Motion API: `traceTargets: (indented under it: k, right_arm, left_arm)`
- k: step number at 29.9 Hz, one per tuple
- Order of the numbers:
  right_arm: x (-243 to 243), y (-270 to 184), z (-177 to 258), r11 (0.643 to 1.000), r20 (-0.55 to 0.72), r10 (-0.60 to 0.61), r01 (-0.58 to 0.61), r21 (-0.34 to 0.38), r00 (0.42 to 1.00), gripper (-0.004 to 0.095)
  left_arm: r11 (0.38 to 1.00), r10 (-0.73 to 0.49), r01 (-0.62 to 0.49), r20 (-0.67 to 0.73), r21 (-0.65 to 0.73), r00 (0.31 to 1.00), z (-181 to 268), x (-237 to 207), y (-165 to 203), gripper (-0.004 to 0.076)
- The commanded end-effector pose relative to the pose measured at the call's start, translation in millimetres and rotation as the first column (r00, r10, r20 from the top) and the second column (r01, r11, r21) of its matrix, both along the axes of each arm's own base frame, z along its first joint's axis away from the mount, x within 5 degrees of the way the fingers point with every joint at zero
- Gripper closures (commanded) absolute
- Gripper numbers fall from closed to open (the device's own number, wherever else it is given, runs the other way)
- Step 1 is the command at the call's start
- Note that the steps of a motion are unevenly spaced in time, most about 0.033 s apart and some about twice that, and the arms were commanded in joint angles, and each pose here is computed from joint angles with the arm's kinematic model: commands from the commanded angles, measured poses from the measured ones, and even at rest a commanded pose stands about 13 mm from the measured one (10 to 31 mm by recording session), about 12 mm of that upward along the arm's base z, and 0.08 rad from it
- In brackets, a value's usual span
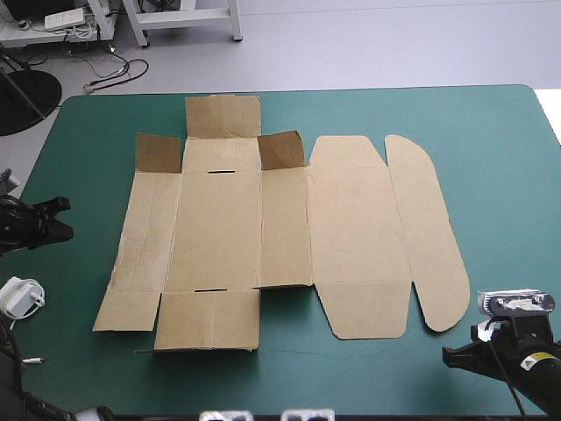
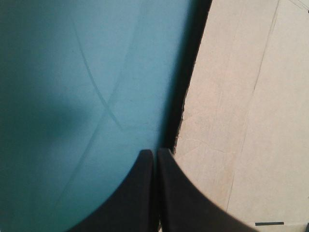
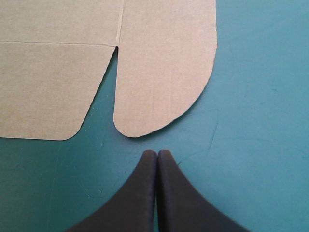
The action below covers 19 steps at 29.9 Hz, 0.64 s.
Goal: Fold the box
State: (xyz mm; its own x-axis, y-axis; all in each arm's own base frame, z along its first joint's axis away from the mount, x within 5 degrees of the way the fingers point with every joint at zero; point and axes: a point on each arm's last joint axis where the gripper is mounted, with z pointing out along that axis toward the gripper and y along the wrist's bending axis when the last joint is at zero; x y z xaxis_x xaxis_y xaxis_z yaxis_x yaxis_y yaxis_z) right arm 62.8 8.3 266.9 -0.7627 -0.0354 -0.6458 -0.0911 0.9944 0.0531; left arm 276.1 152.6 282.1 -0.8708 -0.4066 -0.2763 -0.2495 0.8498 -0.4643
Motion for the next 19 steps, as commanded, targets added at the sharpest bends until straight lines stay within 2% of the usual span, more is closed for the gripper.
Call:
traceTargets:
  k: [1, 3, 5, 10, 11, 13, 19]
  right_arm:
    - [4.6, -0.6, 10.9, 1.0, 0.074, -0.01, 0.01, -0.001, 0.997, 0.0928]
    - [4.6, -0.6, 10.9, 1.0, 0.074, -0.01, 0.01, -0.001, 0.997, 0.0928]
    - [4.6, -0.6, 10.9, 1.0, 0.074, -0.01, 0.01, -0.001, 0.997, 0.0928]
    - [4.6, -0.6, 10.9, 1.0, 0.074, -0.01, 0.01, -0.001, 0.997, 0.0928]
    - [4.6, -0.6, 10.9, 1.0, 0.074, -0.01, 0.01, -0.001, 0.997, 0.0928]
    - [4.6, -0.6, 10.9, 1.0, 0.074, -0.01, 0.01, -0.001, 0.997, 0.0928]
    - [4.6, -0.6, 10.9, 1.0, 0.074, -0.01, 0.01, -0.001, 0.997, 0.0928]
  left_arm:
    - [0.996, -0.081, 0.081, 0.0, -0.022, 0.997, 14.2, -0.8, -18.3, 0.0696]
    - [0.991, -0.132, 0.132, -0.031, 0.013, 0.991, 11.7, 2.3, -27.1, 0.0654]
    - [0.981, -0.188, 0.19, -0.06, 0.041, 0.98, 8.8, 6.8, -38.2, 0.0573]
    - [0.95, -0.283, 0.294, -0.103, 0.109, 0.953, 4.6, 15.1, -59.0, 0.0268]
    - [0.945, -0.294, 0.305, -0.108, 0.115, 0.95, 4.3, 15.7, -61.3, 0.0233]
    - [0.945, -0.3, 0.311, -0.107, 0.104, 0.948, 4.1, 15.9, -63.7, 0.0199]
    - [0.954, -0.291, 0.298, -0.132, 0.042, 0.948, -11.6, 12.4, -67.2, 0.023]
